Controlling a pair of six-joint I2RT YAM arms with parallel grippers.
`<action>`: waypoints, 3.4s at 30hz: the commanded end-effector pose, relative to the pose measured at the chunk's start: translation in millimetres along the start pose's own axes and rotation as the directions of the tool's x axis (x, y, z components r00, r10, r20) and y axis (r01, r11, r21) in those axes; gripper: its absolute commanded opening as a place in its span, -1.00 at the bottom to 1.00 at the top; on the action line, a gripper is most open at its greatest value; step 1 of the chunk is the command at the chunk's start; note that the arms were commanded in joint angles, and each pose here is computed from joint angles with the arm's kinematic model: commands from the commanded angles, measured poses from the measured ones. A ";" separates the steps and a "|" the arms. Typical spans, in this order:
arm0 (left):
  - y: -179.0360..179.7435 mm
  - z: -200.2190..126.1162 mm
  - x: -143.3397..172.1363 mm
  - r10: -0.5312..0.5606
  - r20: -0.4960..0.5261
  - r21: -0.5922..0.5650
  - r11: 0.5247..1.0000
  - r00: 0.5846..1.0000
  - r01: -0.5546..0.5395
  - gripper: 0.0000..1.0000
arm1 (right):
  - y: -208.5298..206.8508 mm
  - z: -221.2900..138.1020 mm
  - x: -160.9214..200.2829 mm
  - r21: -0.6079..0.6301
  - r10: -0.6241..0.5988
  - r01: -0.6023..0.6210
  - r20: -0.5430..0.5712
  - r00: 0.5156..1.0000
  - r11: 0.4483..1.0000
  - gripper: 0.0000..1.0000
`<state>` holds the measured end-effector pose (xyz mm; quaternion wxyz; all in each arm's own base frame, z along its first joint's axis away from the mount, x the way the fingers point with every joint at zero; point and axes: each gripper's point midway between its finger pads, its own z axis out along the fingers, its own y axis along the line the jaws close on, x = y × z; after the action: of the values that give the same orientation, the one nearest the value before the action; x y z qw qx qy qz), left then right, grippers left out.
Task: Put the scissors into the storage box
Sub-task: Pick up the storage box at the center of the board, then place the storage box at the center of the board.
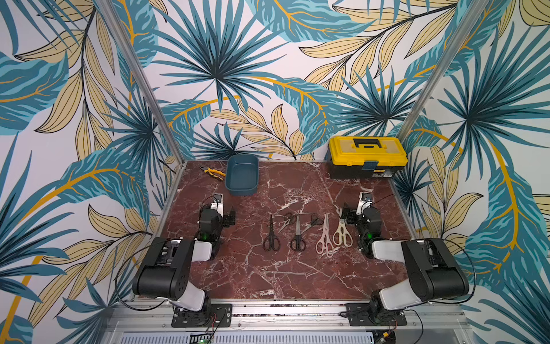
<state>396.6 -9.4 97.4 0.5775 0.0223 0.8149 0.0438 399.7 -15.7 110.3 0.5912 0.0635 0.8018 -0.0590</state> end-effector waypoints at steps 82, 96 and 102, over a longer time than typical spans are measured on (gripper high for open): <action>-5.2 143.0 -101.7 -0.062 -0.620 0.080 0.987 0.782 0.141 -1.00 | 106.0 -82.0 -86.6 -0.226 -0.115 0.035 -0.351 0.929 0.973 0.99; -18.8 -36.4 -20.2 -0.157 -0.689 0.020 0.972 0.708 0.235 -1.00 | 117.4 -76.7 -72.4 -0.270 -0.124 0.023 -0.365 0.923 0.962 0.99; -39.6 -63.9 6.3 -0.149 -0.685 0.070 0.961 0.714 0.268 -1.00 | 130.0 -71.9 -63.3 -0.321 -0.120 -0.001 -0.356 0.927 0.947 0.99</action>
<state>326.6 -41.5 102.7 0.2021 -0.0341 0.9767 -0.0642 369.8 111.5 198.1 0.4292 -0.0316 0.9014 0.0466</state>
